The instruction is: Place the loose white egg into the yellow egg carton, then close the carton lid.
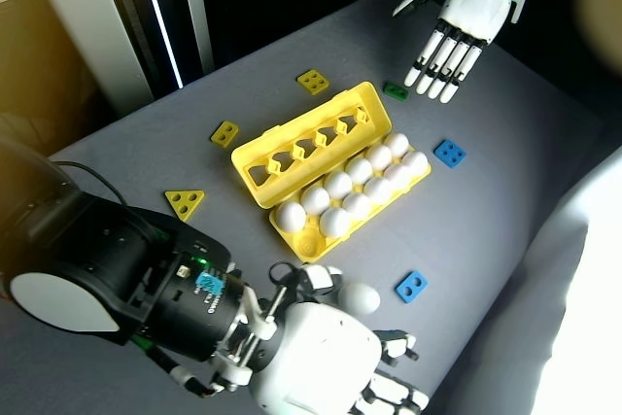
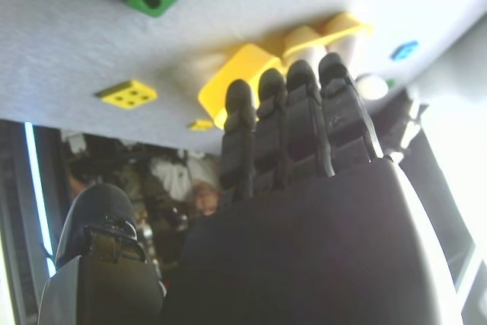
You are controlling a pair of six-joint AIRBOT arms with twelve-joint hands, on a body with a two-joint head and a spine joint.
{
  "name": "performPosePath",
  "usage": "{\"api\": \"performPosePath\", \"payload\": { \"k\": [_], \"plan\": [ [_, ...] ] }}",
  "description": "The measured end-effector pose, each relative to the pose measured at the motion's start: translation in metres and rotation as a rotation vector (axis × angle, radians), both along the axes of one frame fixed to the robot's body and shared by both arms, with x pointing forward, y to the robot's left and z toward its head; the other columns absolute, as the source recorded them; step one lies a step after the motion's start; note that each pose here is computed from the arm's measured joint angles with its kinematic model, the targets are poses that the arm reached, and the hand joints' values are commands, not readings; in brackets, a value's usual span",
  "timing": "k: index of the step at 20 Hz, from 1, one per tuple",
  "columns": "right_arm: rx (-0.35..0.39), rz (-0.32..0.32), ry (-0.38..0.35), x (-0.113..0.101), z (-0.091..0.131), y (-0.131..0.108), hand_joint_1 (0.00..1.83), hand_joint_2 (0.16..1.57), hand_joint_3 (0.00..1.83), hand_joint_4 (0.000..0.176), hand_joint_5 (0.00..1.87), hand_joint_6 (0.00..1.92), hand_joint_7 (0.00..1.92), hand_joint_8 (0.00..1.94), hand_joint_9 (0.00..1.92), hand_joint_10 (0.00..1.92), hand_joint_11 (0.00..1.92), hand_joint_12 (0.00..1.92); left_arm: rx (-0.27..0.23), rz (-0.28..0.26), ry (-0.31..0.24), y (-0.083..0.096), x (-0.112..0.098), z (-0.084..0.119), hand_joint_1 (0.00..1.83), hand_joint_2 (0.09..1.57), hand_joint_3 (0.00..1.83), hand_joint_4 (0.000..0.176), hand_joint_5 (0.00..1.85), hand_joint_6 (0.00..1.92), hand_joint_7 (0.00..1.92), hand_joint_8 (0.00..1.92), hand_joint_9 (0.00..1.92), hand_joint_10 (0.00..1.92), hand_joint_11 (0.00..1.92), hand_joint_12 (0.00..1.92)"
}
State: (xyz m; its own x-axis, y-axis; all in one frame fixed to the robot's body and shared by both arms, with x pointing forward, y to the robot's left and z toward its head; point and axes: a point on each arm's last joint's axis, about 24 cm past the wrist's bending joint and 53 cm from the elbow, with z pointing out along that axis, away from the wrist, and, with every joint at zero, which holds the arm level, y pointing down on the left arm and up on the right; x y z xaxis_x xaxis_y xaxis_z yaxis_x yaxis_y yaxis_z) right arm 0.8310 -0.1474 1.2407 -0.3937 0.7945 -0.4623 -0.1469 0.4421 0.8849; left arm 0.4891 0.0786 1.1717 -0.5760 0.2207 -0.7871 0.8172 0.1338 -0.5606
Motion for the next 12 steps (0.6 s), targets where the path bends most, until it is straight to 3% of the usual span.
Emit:
{"api": "performPosePath", "payload": {
  "k": [4, 10, 12],
  "plan": [
    [-0.017, -0.006, 0.020, 0.005, -0.012, 0.005, 0.98, 0.84, 0.00, 0.176, 0.52, 0.02, 0.00, 0.00, 0.00, 0.00, 0.00, 0.00, 0.024, -0.013, 0.036, 0.001, -0.008, -0.011, 0.00, 1.12, 0.01, 0.000, 0.24, 0.00, 0.15, 0.00, 0.05, 0.00, 0.00, 0.00],
    [-0.011, 0.023, 0.024, 0.004, -0.015, 0.026, 1.01, 0.84, 0.00, 0.176, 0.50, 0.00, 0.00, 0.00, 0.00, 0.00, 0.00, 0.00, 0.004, -0.059, 0.037, -0.009, -0.019, -0.009, 0.00, 1.12, 0.01, 0.000, 0.26, 0.01, 0.16, 0.01, 0.06, 0.01, 0.00, 0.00],
    [-0.024, 0.032, 0.019, 0.004, -0.017, 0.031, 0.95, 0.85, 0.01, 0.176, 0.46, 0.00, 0.00, 0.00, 0.00, 0.00, 0.00, 0.00, 0.004, -0.064, 0.029, -0.009, -0.020, -0.009, 0.00, 1.12, 0.00, 0.000, 0.26, 0.01, 0.17, 0.01, 0.06, 0.01, 0.00, 0.00]
  ]
}}
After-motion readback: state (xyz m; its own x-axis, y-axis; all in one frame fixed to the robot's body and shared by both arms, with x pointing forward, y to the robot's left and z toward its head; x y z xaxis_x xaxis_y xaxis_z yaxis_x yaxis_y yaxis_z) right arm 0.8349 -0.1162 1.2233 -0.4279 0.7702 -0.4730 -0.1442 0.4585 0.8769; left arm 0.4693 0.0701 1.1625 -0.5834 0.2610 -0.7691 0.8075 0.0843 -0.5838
